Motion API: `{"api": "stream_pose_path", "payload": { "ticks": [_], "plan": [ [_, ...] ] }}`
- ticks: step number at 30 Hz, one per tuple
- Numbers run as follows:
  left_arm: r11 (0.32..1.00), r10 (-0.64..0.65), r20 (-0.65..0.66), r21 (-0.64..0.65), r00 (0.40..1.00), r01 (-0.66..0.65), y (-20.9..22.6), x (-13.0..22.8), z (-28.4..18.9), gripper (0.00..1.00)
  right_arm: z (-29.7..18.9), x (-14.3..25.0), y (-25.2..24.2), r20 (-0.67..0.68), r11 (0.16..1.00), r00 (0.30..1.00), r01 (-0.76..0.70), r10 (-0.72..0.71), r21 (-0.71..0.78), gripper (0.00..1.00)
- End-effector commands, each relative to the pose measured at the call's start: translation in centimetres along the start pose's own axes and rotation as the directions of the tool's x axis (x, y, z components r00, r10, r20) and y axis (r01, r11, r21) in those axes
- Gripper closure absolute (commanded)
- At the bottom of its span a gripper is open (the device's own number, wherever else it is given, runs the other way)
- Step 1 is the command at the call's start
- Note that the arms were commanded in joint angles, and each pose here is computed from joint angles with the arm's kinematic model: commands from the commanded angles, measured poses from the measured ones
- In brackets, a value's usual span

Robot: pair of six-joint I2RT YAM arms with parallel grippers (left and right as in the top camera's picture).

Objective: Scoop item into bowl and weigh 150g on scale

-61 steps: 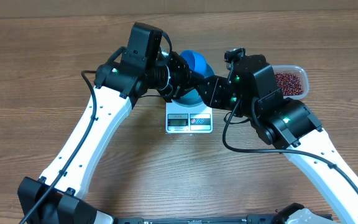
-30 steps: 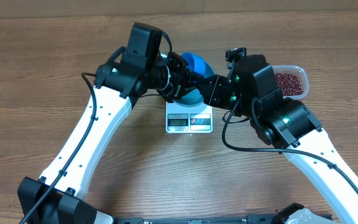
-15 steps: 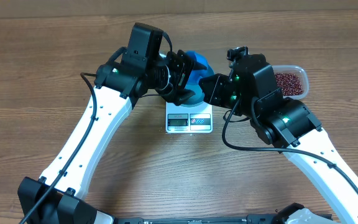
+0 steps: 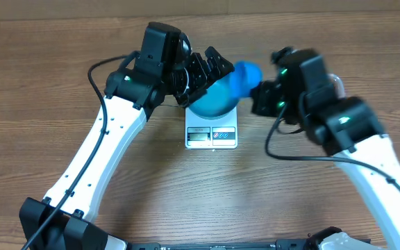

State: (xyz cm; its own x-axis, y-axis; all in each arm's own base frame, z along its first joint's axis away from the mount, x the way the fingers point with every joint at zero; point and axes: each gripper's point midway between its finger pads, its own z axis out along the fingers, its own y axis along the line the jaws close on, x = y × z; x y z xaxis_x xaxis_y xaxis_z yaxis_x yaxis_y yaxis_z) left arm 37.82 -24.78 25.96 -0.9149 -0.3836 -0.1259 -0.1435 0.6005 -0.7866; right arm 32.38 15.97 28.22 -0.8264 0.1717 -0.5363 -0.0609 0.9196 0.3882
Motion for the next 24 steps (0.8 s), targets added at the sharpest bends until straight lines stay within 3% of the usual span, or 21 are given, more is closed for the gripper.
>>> {"api": "stream_pose_path", "payload": {
  "ticks": [1,7,14,21,23,24],
  "plan": [
    [0.967,0.255,0.044,-0.014,0.966,-0.254,0.1,-1.4,-0.8,0.0,-4.0,-4.0,0.1,0.076,0.993,0.991,0.111,-0.113,0.031,0.96],
    [0.883,0.469,0.02,-0.05,0.883,-0.467,0.9,-1.3,-1.0,0.0,-5.0,-5.8,-5.4,-0.041,0.95,0.99,0.144,-0.138,0.277,0.96],
    [0.857,0.461,-0.045,-0.234,0.886,-0.458,5.1,-1.1,-1.5,0.0,-3.8,-6.6,-12.1,-0.123,0.87,0.988,0.14,-0.093,0.473,0.96],
    [0.804,0.523,-0.124,-0.257,0.844,-0.536,6.4,-0.2,-1.8,0.02,-4.0,-5.8,-14.7,-0.196,0.847,0.977,0.172,-0.082,0.504,0.96],
    [0.797,0.505,-0.148,-0.298,0.851,-0.525,7.4,0.1,-2.1,0.27,-3.6,-5.4,-15.3,-0.214,0.844,0.975,0.17,-0.068,0.509,0.96],
    [0.791,0.485,-0.182,-0.327,0.855,-0.518,8.3,0.8,-2.3,0.67,-3.2,-5.0,-15.8,-0.225,0.842,0.973,0.168,-0.057,0.513,0.96]
  ]
}}
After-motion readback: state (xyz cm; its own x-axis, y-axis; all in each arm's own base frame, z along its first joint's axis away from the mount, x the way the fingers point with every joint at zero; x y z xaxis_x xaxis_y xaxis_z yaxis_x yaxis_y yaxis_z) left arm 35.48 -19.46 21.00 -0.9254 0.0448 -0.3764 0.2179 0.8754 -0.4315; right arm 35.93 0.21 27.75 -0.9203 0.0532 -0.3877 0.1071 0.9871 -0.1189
